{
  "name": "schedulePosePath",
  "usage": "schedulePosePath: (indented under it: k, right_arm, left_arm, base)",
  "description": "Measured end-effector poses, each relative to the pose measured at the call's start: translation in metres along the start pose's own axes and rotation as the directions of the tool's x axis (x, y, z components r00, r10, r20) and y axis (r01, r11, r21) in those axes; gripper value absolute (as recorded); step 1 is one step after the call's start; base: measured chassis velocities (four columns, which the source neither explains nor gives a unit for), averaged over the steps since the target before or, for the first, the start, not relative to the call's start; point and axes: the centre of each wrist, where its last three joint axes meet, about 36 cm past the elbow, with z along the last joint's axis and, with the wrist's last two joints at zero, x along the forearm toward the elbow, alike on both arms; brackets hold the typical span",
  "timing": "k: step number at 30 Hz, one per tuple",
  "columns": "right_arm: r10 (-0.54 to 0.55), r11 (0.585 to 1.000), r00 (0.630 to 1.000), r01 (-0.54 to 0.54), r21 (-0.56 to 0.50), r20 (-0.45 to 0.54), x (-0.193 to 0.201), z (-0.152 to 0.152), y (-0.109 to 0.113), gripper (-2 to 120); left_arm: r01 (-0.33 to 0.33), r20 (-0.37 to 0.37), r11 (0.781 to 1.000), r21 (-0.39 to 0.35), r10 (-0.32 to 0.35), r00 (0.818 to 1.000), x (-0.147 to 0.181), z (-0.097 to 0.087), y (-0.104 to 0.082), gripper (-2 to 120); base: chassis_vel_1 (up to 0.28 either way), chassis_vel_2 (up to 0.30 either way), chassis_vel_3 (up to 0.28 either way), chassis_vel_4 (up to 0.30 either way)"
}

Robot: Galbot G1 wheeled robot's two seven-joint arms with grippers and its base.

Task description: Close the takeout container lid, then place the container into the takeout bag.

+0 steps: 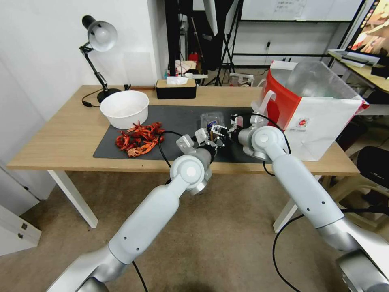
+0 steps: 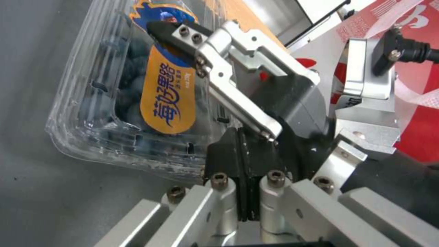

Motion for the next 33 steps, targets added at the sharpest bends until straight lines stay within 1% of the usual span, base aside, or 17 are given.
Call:
schedulePosePath:
  k: [1,2,4,5,8,9,12,13,15,16,18,19,29,32,33]
  right_arm:
    - [0.0,1.0,1.0,0.0,0.001,0.0,0.0,0.0,0.0,61]
    - [0.0,1.0,1.0,0.0,0.001,0.0,0.0,0.0,0.0,61]
    - [-0.001,1.0,1.0,0.001,0.003,0.001,0.001,0.001,0.001,51]
    - [-0.001,1.0,1.0,0.001,0.003,0.001,0.001,0.001,0.001,51]
    - [-0.001,1.0,1.0,0.001,0.006,0.002,0.002,0.001,0.002,36]
    - [-0.001,1.0,1.0,0.001,0.006,0.002,0.002,0.001,0.002,36]
    - [0.0,1.0,1.0,0.0,0.008,0.002,0.003,0.002,0.002,21]
    - [0.0,1.0,1.0,0.0,0.008,0.002,0.003,0.002,0.002,21]
    - [0.002,1.0,1.0,-0.002,0.009,0.003,0.004,0.003,0.002,11]
    - [0.002,1.0,1.0,-0.002,0.009,0.003,0.004,0.003,0.002,11]
    - [0.001,1.0,1.0,-0.001,0.01,0.004,0.006,0.003,0.003,2]
    - [0.001,1.0,1.0,-0.001,0.01,0.006,0.007,0.003,0.003,0]
    - [-0.003,1.0,1.0,0.003,0.004,0.012,0.012,0.001,0.001,0]
    - [0.014,1.0,1.0,-0.014,0.006,0.006,0.017,0.001,-0.006,0]
    - [0.014,1.0,1.0,-0.014,0.006,0.006,0.017,0.001,-0.006,0]
  left_arm:
    - [-0.001,0.0,1.0,0.0,0.001,1.0,0.0,0.0,0.0,0]
    - [-0.001,0.0,1.0,0.0,0.001,1.0,0.0,0.0,0.0,0]
    - [-0.003,0.0,1.0,0.0,0.003,1.0,0.001,0.0,-0.001,0]
    - [-0.003,0.0,1.0,0.0,0.003,1.0,0.001,0.0,-0.001,0]
    - [-0.007,0.001,1.0,-0.002,0.007,1.0,0.002,0.0,-0.003,0]
    - [-0.007,0.001,1.0,-0.002,0.007,1.0,0.002,0.0,-0.003,0]
    - [-0.01,0.002,1.0,-0.002,0.01,1.0,0.002,0.0,-0.003,0]
    - [-0.01,0.002,1.0,-0.002,0.01,1.0,0.002,0.0,-0.003,0]
    - [-0.011,0.003,1.0,-0.003,0.011,1.0,0.002,0.001,-0.004,0]
    - [-0.011,0.003,1.0,-0.003,0.011,1.0,0.002,0.001,-0.004,0]
    - [-0.013,0.003,1.0,-0.004,0.013,1.0,0.002,0.001,-0.005,0]
    - [-0.014,0.004,1.0,-0.004,0.014,1.0,0.003,0.0,-0.005,0]
    - [-0.02,0.014,1.0,-0.008,0.02,1.0,0.005,-0.003,-0.004,0]
    - [-0.016,0.059,1.0,-0.014,0.017,0.998,0.012,-0.018,0.001,0]
    - [-0.016,0.059,1.0,-0.014,0.017,0.998,0.012,-0.018,0.001,0]
  base:
    - [0.0,0.0,0.0,0.0]
    - [0.0,0.0,0.0,0.0]
    - [0.0,0.0,0.0,0.0]
    - [0.0,0.0,0.0,0.0]
    - [0.0,0.0,0.0,0.0]
    - [0.0,0.0,0.0,0.0]
    - [0.0,0.0,0.0,0.0]
    - [0.0,0.0,0.0,0.0]
    - [0.0,0.0,0.0,0.0]
    - [0.0,0.0,0.0,0.0]
    - [0.0,0.0,0.0,0.0]
    - [0.0,0.0,0.0,0.0]
    - [0.0,0.0,0.0,0.0]
    - [0.0,0.0,0.0,0.0]
    - [0.0,0.0,0.0,0.0]
